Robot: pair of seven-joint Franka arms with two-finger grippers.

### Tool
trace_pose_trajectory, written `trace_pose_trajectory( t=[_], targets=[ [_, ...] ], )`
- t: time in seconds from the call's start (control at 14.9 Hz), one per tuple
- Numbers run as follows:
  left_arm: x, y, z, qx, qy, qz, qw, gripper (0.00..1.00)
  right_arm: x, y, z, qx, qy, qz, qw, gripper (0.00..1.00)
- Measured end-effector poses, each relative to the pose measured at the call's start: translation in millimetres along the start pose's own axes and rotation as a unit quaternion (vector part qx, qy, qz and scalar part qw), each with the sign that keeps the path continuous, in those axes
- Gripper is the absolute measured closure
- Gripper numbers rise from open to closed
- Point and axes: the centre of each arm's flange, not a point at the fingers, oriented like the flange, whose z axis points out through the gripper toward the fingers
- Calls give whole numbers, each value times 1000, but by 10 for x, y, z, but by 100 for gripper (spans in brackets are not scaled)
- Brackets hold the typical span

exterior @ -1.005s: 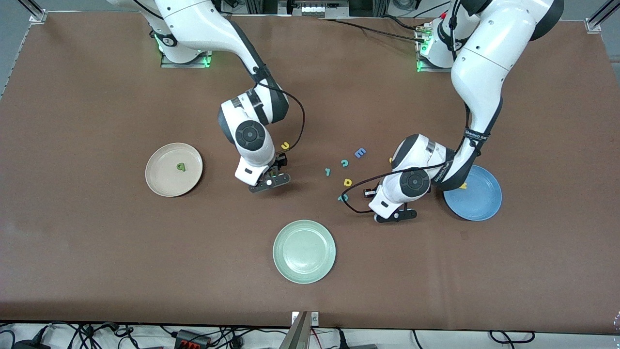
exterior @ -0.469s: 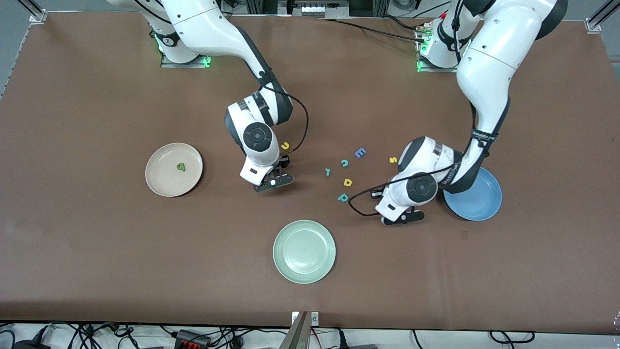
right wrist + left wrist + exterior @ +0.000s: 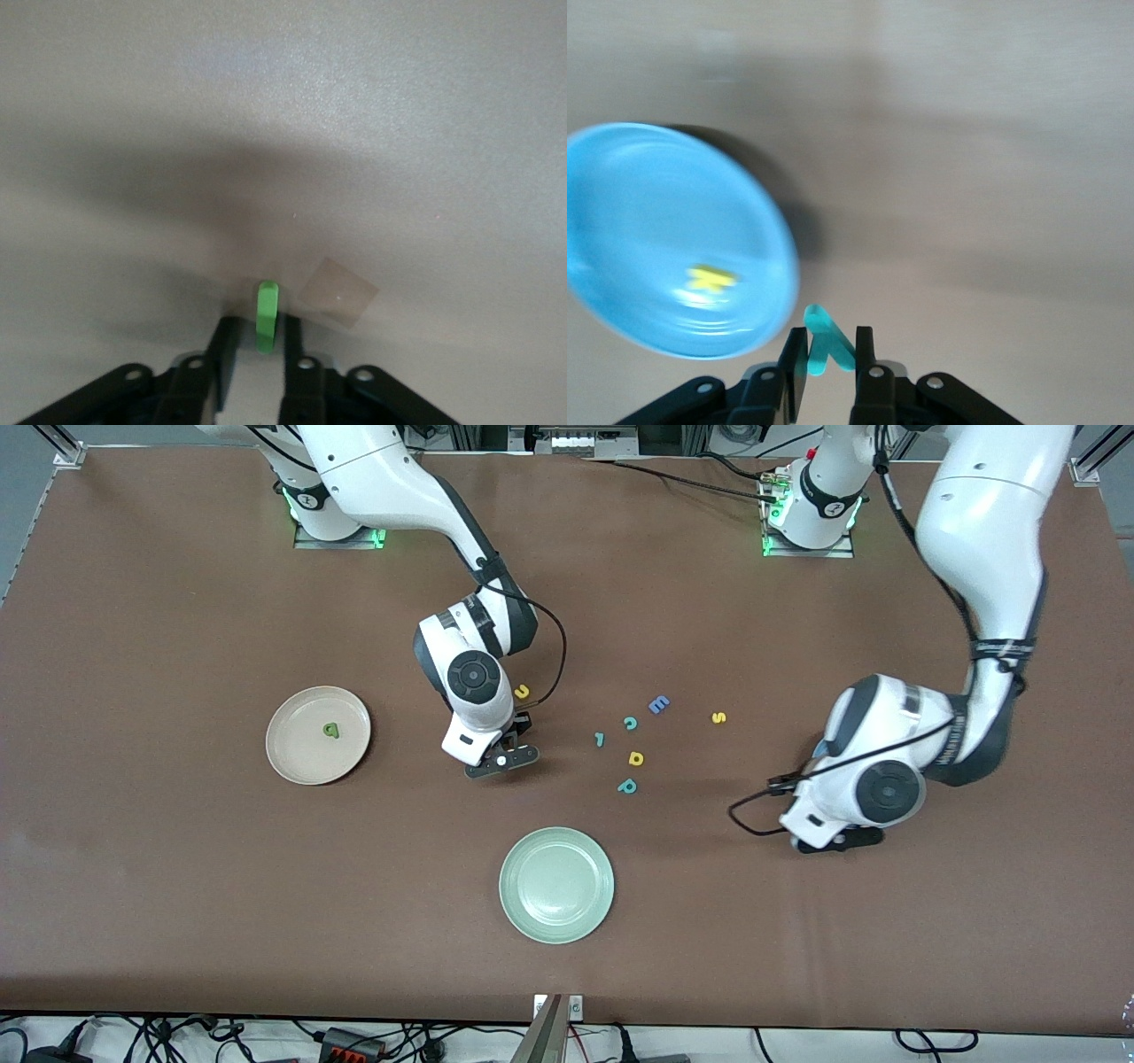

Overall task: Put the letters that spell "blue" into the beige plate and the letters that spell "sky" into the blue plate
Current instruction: 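Drop y on blue plate with the left gripper while the right gripper drops l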

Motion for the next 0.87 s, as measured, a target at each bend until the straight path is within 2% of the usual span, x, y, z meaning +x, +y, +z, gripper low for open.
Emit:
trace_pose_trajectory(
  t=[0.07,0.33,0.4,0.6,0.8,0.87],
  targets=[
    [49,-203,47,-1,-8,4,1000,74,5,10,-2,0,0,1,1000,86],
    [179,-785,419,-15,-30,16,999,74,39,70,-20,10,1,17,1000,90],
    [181,-796,489,-17,-31,16,999,70,51,83,-33,17,1,25,1000,90],
    [156,-693,506,-17,-31,25,999,44,152,393,-157,27,-1,59,998,90],
    [45,-438,379,-19,-34,46,998,20,181,1036,-398,33,-36,100,994,90],
    [-24,-311,301,-20,-35,55,998,7,156,1276,-465,35,-46,112,992,90]
  ],
)
